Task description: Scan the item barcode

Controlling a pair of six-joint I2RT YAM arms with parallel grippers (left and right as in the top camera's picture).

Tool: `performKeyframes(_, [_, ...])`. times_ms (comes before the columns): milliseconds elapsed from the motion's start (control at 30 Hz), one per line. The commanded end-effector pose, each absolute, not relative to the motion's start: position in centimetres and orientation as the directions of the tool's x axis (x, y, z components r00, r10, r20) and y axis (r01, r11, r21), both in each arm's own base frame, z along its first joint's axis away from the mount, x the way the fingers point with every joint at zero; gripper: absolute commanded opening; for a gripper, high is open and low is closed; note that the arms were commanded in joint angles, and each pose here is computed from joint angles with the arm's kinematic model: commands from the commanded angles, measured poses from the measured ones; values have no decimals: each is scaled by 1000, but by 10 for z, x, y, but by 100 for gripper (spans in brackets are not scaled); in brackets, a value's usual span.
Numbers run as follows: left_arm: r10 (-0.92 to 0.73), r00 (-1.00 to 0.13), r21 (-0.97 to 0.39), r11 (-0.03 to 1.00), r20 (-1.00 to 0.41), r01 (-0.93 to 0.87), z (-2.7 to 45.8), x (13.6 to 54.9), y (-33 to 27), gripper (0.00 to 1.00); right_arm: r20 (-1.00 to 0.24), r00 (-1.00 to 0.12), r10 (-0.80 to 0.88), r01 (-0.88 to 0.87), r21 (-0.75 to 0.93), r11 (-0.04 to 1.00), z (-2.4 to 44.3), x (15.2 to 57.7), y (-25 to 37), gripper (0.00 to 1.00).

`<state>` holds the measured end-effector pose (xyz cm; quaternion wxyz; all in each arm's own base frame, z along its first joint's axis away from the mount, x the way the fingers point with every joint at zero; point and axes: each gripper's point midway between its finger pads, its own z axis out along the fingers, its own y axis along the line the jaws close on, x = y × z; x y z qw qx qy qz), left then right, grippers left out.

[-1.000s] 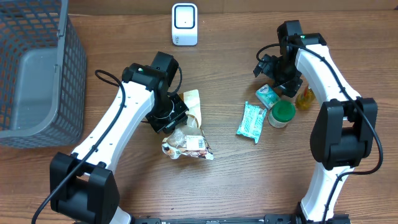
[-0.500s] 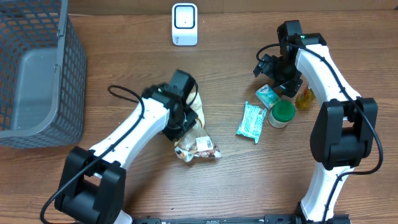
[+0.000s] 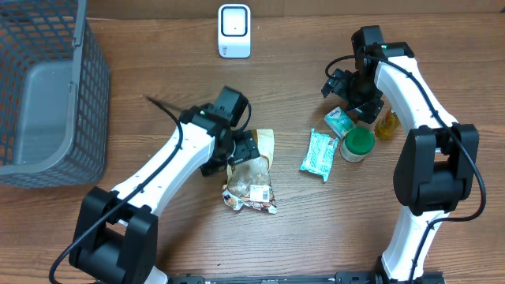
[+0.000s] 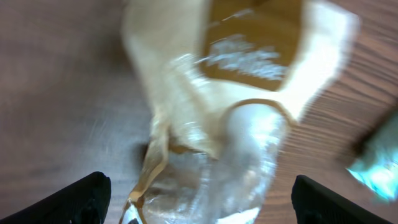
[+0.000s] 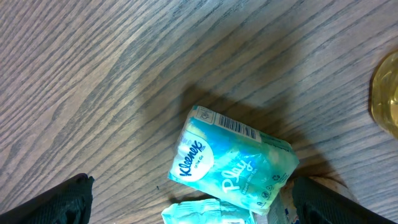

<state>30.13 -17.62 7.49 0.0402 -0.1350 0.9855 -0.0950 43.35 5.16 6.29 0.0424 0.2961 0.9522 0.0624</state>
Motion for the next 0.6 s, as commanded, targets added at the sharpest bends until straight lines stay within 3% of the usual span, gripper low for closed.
performKeyframes(0, [26,-983,-211,975,-179,65,100,318,-185,94,-83,-818,569,550,177,816,80,442,51,100])
performKeyframes(167, [91,-972,-121,985,-217,120,93,327,-174,88,-83,-818,569,550,177,816,80,442,51,100])
performKeyframes(567, [101,-989,-96,989,-105,111,55,320,-173,84,-83,-818,569,550,177,816,80,442,51,100])
